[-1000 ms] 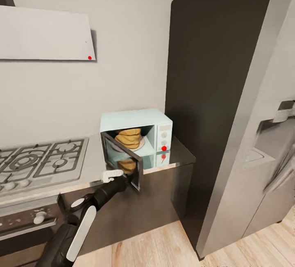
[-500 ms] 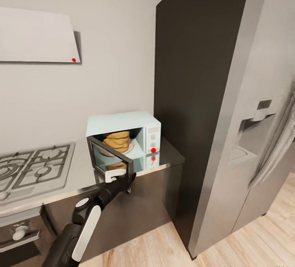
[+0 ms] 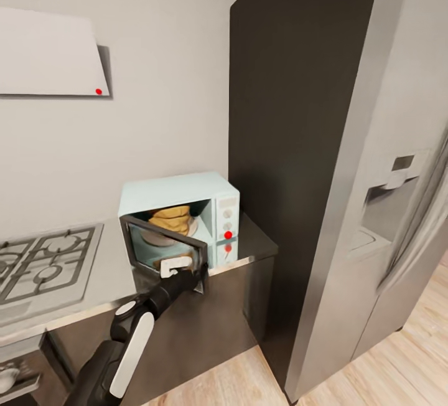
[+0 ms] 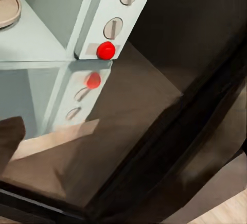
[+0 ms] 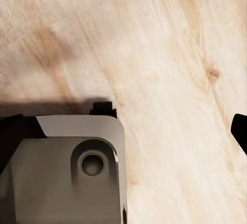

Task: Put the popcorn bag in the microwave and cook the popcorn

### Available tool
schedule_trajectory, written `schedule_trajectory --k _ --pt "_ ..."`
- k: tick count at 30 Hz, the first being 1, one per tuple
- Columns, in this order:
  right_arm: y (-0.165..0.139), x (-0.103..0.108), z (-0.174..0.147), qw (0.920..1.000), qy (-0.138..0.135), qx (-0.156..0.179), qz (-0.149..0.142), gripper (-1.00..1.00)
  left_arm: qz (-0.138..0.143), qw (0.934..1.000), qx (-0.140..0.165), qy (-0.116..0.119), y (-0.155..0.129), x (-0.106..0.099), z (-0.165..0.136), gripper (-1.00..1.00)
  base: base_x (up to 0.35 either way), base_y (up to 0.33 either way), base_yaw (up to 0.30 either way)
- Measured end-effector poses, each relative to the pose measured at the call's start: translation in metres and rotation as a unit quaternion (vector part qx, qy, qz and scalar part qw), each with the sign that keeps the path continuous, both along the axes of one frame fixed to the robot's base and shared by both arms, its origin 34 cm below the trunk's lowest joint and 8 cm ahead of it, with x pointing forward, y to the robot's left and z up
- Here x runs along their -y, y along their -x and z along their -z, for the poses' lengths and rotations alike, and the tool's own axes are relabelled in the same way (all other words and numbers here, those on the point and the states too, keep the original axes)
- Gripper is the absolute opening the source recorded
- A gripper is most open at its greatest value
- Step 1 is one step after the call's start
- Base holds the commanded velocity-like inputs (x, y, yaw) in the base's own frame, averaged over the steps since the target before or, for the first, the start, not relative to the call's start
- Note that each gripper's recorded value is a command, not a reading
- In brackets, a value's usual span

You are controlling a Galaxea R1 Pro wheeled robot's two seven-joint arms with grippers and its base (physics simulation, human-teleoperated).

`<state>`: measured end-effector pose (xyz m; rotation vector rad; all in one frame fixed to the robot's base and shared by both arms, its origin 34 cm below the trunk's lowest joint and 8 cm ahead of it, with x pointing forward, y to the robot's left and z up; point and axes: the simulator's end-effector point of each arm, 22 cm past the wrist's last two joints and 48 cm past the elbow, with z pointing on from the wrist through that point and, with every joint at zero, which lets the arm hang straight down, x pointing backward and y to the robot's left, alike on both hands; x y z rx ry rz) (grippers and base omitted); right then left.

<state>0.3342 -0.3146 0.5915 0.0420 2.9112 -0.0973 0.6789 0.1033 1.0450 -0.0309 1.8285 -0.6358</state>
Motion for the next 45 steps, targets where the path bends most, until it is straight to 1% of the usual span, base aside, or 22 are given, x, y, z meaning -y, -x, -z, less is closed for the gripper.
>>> schedule_trajectory --k 1,4,5,8,9,10,29,30,31,33,34,35,39,40,41,42,43,44,45 --pt "0.000 0.000 0.000 1.0000 0.000 0.000 0.000 1.00 0.004 1.0000 -0.001 0.004 0.001 0.003 0.000 1.00 0.314 0.000 0.000" --pt "0.000 0.000 0.000 1.0000 0.000 0.000 0.000 1.00 0.012 0.9999 0.000 0.002 0.003 0.010 -0.001 1.00 0.318 0.000 0.000" --pt "0.000 0.000 0.000 1.0000 0.000 0.000 0.000 1.00 0.011 0.9999 -0.001 0.001 0.003 0.009 0.000 1.00 0.320 0.000 0.000" --pt "0.000 0.000 0.000 1.0000 0.000 0.000 0.000 1.00 0.016 0.9999 -0.001 0.001 0.004 0.015 0.000 1.00 0.321 0.000 0.000" --pt "0.000 0.000 0.000 1.0000 0.000 0.000 0.000 1.00 0.004 1.0000 -0.001 0.000 0.001 0.004 0.000 1.00 0.321 0.000 0.000" --pt "0.000 0.000 0.000 1.0000 0.000 0.000 0.000 1.00 -0.001 1.0000 -0.001 -0.001 0.000 0.000 0.001 1.00 0.321 0.000 0.000" --pt "0.000 -0.001 0.000 1.0000 -0.001 0.000 -0.001 1.00 -0.002 1.0000 -0.001 -0.001 0.000 -0.001 0.001 1.00 0.319 0.000 0.000" --pt "0.000 -0.001 0.000 1.0000 -0.001 0.000 -0.001 1.00 0.005 0.9999 -0.003 0.009 0.003 0.004 0.001 1.00 0.314 0.000 0.000" --pt "0.000 -0.001 0.000 1.0000 -0.001 0.000 -0.001 1.00 0.011 0.9999 -0.005 0.008 0.009 0.009 0.004 1.00 0.313 0.000 0.000" --pt "0.000 -0.001 0.000 1.0000 -0.001 0.000 -0.001 1.00 0.036 0.9993 -0.009 -0.002 0.017 0.032 0.010 1.00 0.275 0.000 0.000" --pt "0.000 -0.001 0.000 1.0000 -0.001 0.000 -0.001 1.00 0.044 0.9990 -0.011 -0.004 0.020 0.038 0.012 1.00 0.135 0.000 0.000" --pt "0.000 -0.001 0.000 1.0000 -0.001 0.000 -0.001 1.00 0.049 0.9987 -0.010 -0.005 0.022 0.042 0.013 1.00 0.055 0.000 0.000" --pt "0.000 -0.001 0.001 1.0000 -0.001 -0.001 -0.001 1.00 0.053 0.9984 -0.016 -0.009 0.018 0.046 0.010 1.00 -0.095 0.042 0.000" --pt "0.000 -0.001 0.001 1.0000 0.000 -0.001 -0.001 1.00 0.048 0.9988 -0.006 -0.001 0.014 0.046 0.002 1.00 -0.278 0.130 0.000" --pt "0.000 0.000 0.000 1.0000 0.000 -0.001 0.000 1.00 0.037 0.9993 -0.004 0.008 0.010 0.040 -0.002 1.00 -0.294 0.131 0.000" --pt "0.000 0.000 0.000 1.0000 0.000 -0.001 0.000 1.00 0.027 0.9995 -0.005 0.013 0.007 0.032 -0.003 1.00 -0.297 0.130 0.000" --pt "0.000 0.000 0.001 1.0000 0.000 -0.001 0.000 1.00 0.017 0.9997 -0.006 0.017 0.004 0.023 -0.003 1.00 -0.299 0.128 0.000" --pt "0.000 0.000 0.000 1.0000 0.000 -0.001 0.000 1.00 0.008 0.9999 -0.006 0.014 0.002 0.015 -0.002 1.00 -0.300 0.126 0.000" --pt "-0.001 0.001 0.000 1.0000 0.001 0.000 0.000 1.00 0.006 0.9999 -0.006 0.013 0.001 0.014 -0.002 1.00 -0.301 0.126 0.000"
